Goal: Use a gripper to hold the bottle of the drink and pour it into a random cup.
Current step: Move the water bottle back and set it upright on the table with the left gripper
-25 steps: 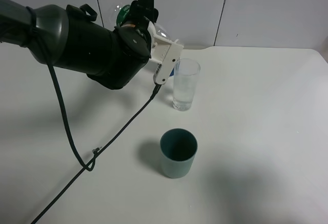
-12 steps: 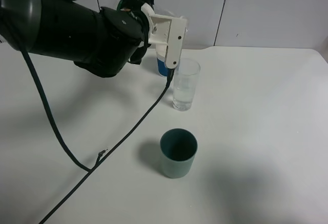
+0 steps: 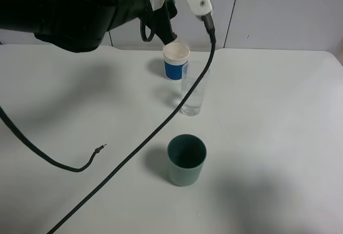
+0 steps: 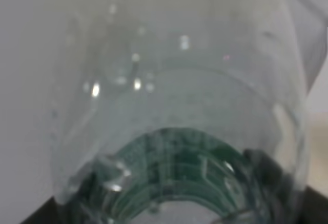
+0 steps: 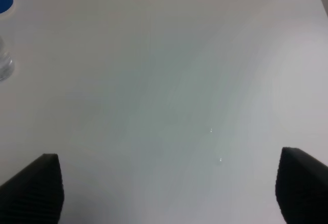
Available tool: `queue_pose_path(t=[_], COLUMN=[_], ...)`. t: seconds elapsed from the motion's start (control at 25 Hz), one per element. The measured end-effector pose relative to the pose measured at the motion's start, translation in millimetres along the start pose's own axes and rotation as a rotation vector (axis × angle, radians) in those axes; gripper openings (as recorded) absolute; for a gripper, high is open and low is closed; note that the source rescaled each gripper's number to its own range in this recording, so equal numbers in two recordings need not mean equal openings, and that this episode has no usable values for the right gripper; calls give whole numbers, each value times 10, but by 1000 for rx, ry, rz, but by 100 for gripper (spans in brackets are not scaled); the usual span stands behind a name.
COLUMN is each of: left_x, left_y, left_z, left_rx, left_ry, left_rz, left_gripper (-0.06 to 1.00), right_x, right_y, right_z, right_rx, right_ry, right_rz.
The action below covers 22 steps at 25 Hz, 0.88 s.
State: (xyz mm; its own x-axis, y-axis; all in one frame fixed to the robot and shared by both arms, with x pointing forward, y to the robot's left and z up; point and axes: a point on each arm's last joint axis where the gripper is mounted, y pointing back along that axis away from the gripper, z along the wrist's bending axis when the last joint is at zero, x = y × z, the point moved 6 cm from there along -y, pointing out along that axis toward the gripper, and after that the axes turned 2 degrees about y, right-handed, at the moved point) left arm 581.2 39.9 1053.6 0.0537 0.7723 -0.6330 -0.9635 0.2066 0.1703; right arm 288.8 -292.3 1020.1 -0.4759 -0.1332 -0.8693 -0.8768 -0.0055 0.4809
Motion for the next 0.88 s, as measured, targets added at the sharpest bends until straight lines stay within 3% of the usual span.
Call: queue_pose_path(t=[0.2,0.52,0.72,0.88], left_x=[-195,-264,-84,131], left_y=[90,48,-55,-146], left_z=[46,-19,5,94], left_rx=[58,250,367,395], left_ry=[227,468,596,640], left_rz=[-101,-179,-127,-60], left_gripper=[0,0,0,0], right_x=[0,0,0,0], right_y=[0,0,0,0], right_z=[0,0,0,0], right_rx=[0,0,0,0], right_ry=[0,0,0,0], right_rz=[0,0,0,0])
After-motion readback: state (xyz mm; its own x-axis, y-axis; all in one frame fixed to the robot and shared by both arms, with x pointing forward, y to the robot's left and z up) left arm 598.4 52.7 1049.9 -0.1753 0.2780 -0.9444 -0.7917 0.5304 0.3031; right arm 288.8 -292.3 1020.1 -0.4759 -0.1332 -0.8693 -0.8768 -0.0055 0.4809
